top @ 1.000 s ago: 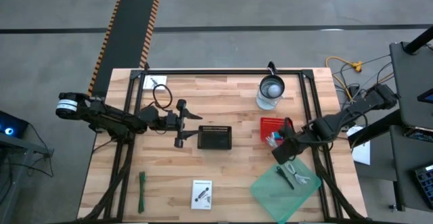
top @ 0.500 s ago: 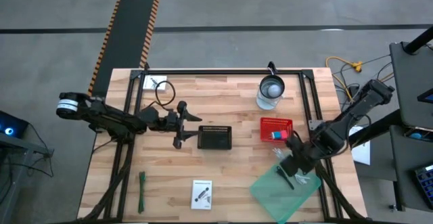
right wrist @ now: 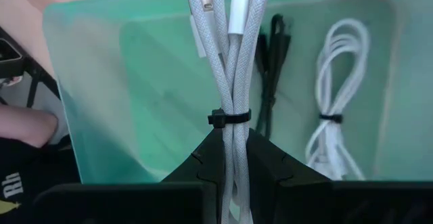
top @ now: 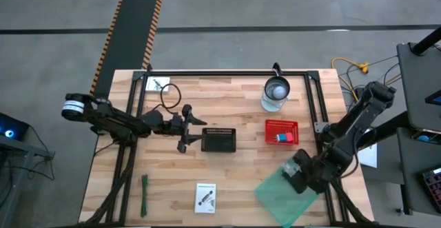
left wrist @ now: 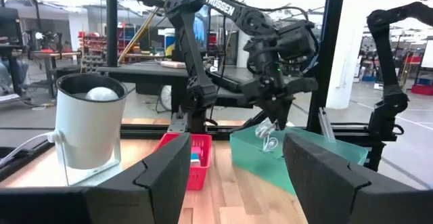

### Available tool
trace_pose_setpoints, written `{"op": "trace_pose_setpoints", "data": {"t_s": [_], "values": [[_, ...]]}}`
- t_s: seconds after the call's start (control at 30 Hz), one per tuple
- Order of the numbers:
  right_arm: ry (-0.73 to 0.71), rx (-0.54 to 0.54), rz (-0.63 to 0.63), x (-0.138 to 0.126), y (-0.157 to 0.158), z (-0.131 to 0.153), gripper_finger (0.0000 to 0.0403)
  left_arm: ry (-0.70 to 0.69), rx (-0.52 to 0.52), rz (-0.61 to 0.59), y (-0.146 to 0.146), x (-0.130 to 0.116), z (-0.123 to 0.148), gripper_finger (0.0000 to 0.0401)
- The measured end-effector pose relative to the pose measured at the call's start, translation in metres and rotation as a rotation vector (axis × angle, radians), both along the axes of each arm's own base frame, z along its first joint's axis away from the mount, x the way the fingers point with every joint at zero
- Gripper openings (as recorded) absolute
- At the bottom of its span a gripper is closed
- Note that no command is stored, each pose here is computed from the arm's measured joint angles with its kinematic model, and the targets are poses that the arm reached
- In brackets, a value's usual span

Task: Pick and place items into bin
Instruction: Put the white charger cable into the blue bin

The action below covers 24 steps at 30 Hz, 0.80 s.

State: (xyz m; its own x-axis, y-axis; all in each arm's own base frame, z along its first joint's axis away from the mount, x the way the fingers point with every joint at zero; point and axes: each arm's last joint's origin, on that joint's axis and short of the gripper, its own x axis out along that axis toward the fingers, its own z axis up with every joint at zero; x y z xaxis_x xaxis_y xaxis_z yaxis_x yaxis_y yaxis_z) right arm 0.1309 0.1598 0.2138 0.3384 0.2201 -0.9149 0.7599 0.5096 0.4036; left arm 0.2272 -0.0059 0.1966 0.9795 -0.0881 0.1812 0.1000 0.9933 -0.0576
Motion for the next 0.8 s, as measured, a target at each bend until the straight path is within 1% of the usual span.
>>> {"op": "trace_pose_setpoints", "data": {"t_s": [0.13,0.23,0.43,0.57,0.7,0.8], "values": [[0.000,0.016,-0.014,0.005,0.009,-0.007,0.0028,-0.006,0.008,0.002,0.000,0.001,0.000,0.0219],[-0.003,0.025,-0.022,0.009,0.016,-0.013,0.0028,-0.038,0.021,0.004,0.000,0.001,0.003,0.0219],[-0.001,0.037,-0.042,0.017,0.025,-0.023,0.0028,-0.037,0.034,0.007,0.000,0.001,0.001,0.0219],[0.004,0.030,-0.042,0.022,0.032,-0.023,0.0028,-0.038,0.035,0.008,0.000,0.001,0.001,0.0219],[0.007,0.024,-0.038,0.029,0.041,-0.022,0.0028,-0.045,0.076,0.016,0.000,0.001,0.002,0.0219],[0.015,0.014,-0.038,0.034,0.049,-0.023,0.0028,-0.048,0.080,0.017,0.000,0.001,0.002,0.0219]]}}
